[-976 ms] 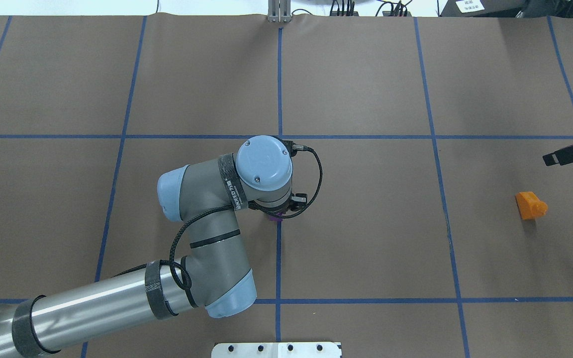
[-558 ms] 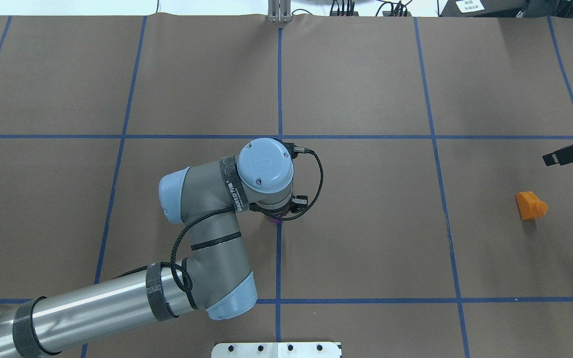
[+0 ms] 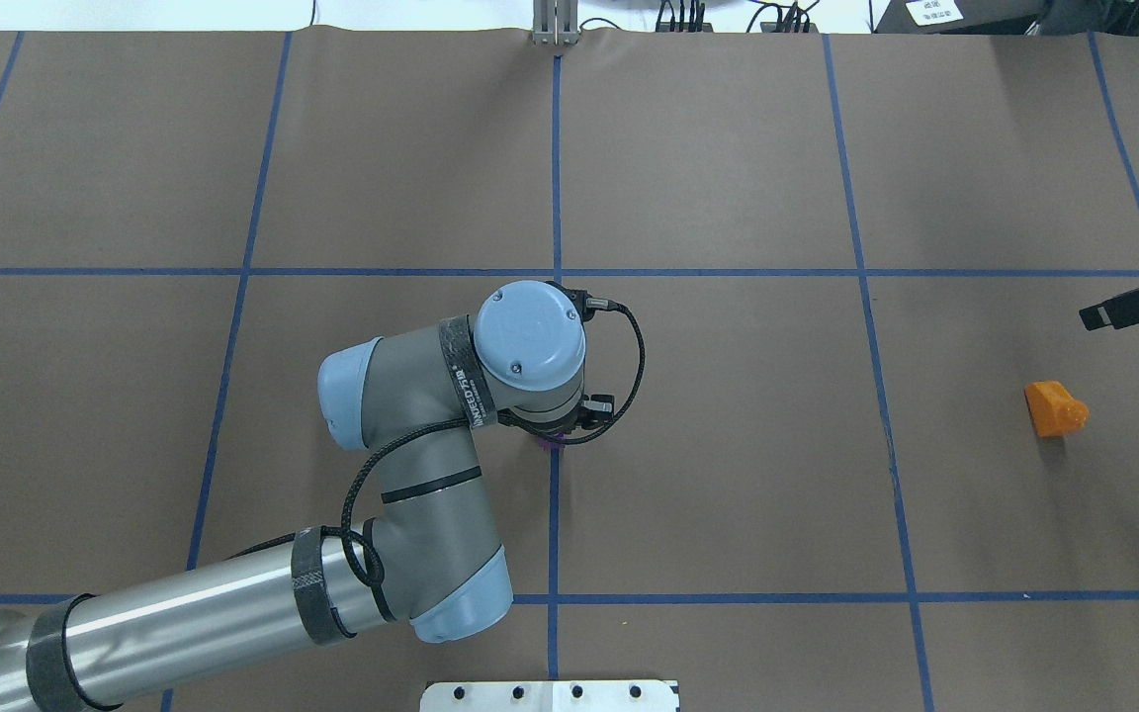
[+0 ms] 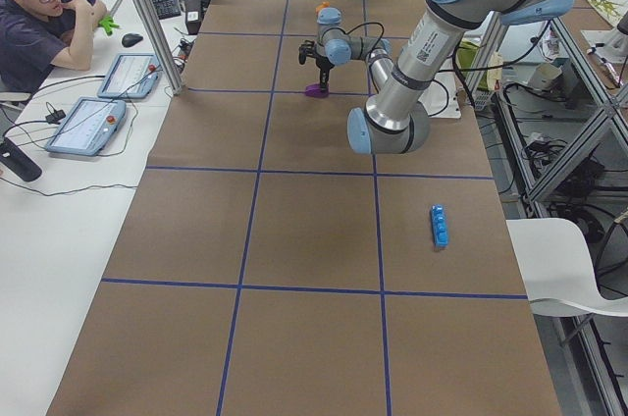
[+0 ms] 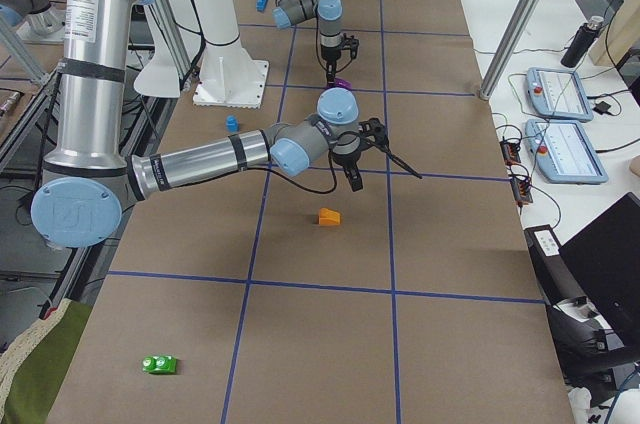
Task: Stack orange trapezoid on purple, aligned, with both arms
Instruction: 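Lower the purple block onto the table and open the left gripper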
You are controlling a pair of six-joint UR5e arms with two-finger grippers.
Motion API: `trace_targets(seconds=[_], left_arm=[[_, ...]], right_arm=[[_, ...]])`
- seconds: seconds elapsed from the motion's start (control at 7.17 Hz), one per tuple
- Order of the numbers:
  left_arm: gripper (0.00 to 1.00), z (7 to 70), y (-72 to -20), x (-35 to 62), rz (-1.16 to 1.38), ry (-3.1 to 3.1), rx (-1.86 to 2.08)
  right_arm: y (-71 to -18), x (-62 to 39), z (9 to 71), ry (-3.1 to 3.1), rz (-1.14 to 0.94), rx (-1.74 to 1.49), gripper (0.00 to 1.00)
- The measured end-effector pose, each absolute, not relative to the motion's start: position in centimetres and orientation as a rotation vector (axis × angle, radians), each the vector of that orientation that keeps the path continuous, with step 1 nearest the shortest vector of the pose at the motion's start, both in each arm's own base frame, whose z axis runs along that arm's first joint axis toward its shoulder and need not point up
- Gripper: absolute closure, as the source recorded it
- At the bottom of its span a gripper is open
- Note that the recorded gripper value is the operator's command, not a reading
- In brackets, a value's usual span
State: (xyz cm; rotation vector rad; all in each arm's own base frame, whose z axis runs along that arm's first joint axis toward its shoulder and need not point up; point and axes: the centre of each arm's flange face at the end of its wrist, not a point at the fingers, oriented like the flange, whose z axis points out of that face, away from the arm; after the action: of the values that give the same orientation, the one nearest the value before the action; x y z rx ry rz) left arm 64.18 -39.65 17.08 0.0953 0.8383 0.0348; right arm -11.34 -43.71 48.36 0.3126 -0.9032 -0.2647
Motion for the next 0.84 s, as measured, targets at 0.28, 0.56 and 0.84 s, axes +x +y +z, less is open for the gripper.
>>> trace_targets(seconds=[0.28, 0.56, 0.84], left_arm=[[0.0, 17.0, -39.5, 64.2, 0.038, 0.841, 0.096], [0.0, 16.1, -39.9, 63.1, 0.037, 0.857, 0.112], [0.0, 15.6, -41.1, 58.4, 0.087, 0.876, 0.177]], right_arm=[[-43.7, -11.3, 48.4, -0.902, -0.264, 0.313, 0.0], [-43.6, -11.3, 48.5, -0.906, -0.243, 0.301, 0.01], [-42.8, -11.0, 49.4, -0.908, -0.157, 0.247, 0.03]])
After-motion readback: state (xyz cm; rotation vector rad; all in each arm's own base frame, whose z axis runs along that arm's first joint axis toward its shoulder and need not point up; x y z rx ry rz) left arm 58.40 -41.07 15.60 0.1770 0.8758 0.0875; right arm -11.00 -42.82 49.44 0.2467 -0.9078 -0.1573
